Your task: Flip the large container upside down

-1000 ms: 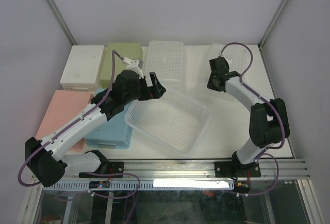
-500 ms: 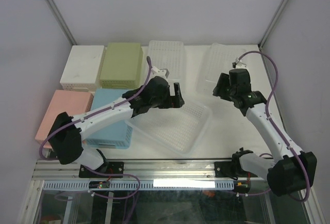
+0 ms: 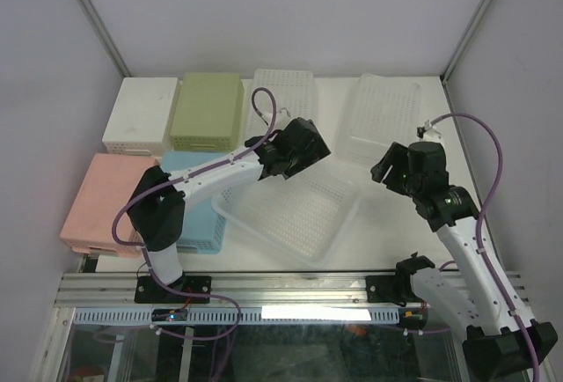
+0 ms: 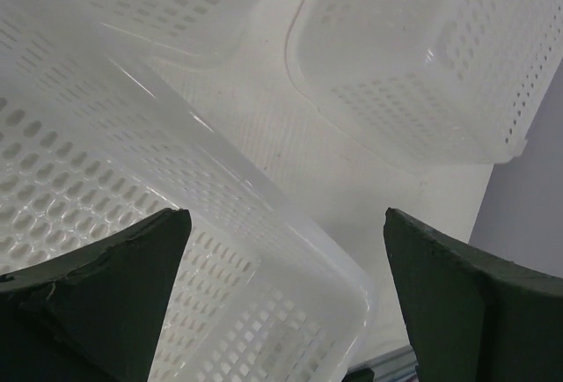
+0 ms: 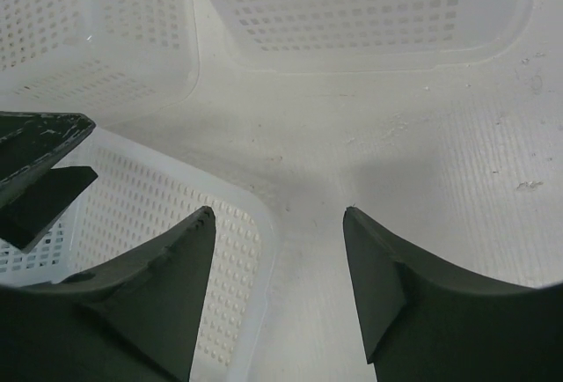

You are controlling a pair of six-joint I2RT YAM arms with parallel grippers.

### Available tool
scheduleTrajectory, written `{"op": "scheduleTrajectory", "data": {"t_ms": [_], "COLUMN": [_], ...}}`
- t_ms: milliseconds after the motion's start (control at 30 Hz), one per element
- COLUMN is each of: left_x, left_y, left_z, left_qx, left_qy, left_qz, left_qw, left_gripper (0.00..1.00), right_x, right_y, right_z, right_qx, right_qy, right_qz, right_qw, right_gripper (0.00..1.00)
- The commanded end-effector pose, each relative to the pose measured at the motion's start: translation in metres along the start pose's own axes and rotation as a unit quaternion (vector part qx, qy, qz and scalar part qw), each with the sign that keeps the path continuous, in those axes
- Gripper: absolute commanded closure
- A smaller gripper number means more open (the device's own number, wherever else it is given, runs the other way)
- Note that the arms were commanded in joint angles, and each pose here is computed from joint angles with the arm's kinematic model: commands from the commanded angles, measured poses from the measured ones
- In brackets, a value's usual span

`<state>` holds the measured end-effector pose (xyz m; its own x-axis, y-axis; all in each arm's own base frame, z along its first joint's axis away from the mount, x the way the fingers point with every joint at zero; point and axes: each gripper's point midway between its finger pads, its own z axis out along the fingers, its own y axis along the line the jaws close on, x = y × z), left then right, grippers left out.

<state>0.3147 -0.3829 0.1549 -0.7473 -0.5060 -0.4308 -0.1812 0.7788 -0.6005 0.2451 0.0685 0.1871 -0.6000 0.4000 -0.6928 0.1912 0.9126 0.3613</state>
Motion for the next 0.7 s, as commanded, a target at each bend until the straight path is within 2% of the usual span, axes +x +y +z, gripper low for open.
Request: {"op": "scheduleTrajectory", "data": {"t_ms": [0, 133, 333, 500, 667], "left_x": [-0.014, -0.002, 0.050, 0.096, 0.139], "left_y": [-0.002, 0.000, -0.016, -0.020, -0.010], "left_z": [0.005, 0.026, 0.043, 0.042, 0.022], "left_qx": [-0.028, -0.040, -0.024, -0.016, -0.015], "left_qy": [-0.038, -0.023, 0.046, 0.092, 0.121], "left_qz": [-0.037, -0.030, 0.022, 0.057, 0.125], "left_qw": [0.998, 0.998, 0.998, 0.994, 0.985], "left_gripper": [0.01, 0.01, 0.01, 0.01, 0.01], "right_x": [-0.002, -0.005, -0.010, -0.013, -0.018], "right_y": [-0.003, -0.002, -0.010, -0.019, -0.028], "right_z": [-0.010, -0.020, -0.036, -0.047, -0.057], "right_qx": [0.006, 0.000, 0.014, 0.034, 0.054], "right_qy": [-0.009, -0.019, -0.034, -0.044, -0.058], "right_qz": [0.021, 0.028, 0.029, 0.026, 0.022], "right_qw": [1.000, 0.999, 0.999, 0.998, 0.997], "right_gripper": [0.37, 0.36, 0.35, 0.35, 0.34]}}
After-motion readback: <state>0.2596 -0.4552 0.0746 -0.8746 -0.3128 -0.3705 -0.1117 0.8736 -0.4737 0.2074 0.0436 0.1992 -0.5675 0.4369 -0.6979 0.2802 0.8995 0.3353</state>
